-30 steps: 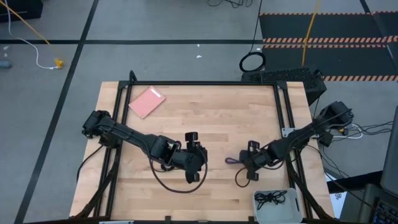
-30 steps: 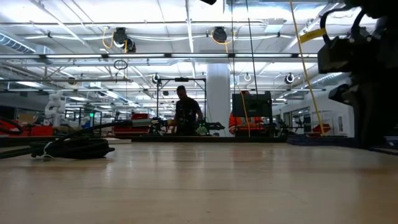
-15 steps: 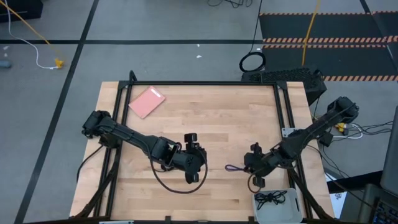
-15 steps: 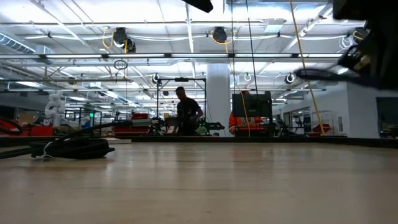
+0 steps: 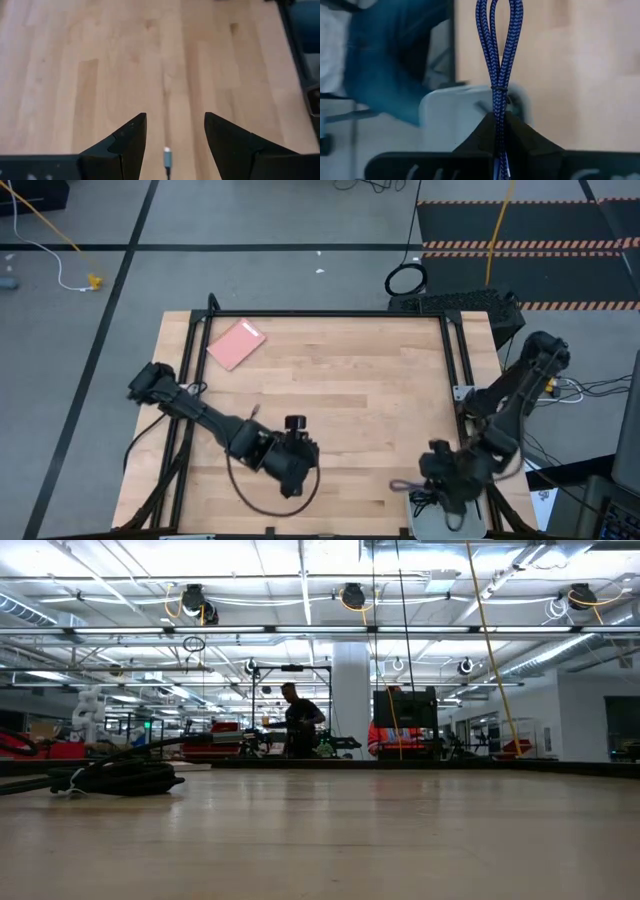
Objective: Pick and place USB-C Cables
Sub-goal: Put the violet charger cable into the bin
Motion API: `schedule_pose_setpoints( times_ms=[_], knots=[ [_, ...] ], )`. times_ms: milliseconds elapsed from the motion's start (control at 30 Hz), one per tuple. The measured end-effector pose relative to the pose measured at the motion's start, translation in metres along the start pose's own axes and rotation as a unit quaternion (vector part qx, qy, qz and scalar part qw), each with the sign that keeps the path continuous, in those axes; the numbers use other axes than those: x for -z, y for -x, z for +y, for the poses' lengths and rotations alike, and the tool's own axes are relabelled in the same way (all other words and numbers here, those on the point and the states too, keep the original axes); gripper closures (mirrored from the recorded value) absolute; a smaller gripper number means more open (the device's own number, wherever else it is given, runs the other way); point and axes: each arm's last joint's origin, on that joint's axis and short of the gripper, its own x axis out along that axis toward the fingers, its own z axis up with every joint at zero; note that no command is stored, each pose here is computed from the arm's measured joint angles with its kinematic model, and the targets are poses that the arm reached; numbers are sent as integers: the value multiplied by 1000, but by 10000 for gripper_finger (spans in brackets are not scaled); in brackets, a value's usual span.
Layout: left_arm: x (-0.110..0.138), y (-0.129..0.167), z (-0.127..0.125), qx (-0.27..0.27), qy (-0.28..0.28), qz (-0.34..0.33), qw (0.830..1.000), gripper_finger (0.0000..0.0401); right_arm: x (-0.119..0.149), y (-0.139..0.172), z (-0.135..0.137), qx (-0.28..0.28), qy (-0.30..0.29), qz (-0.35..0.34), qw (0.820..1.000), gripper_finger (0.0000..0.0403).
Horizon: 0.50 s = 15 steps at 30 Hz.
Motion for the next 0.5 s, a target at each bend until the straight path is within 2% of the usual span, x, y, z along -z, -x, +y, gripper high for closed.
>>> schedule_pose_setpoints(
  times_ms=[200, 367, 500],
  knots=[
    [9, 10, -22, 16, -16, 6, 1000, 199, 30, -8, 27, -43, -54, 28, 997, 397],
    [13, 14, -32, 25, -15, 4, 1000, 199, 51, -21, 37, -30, -93, 76, 992, 397],
    [16, 14, -35, 27, 4, 6, 1000, 199, 63, -32, 39, -6, -99, 110, 989, 397]
  ],
)
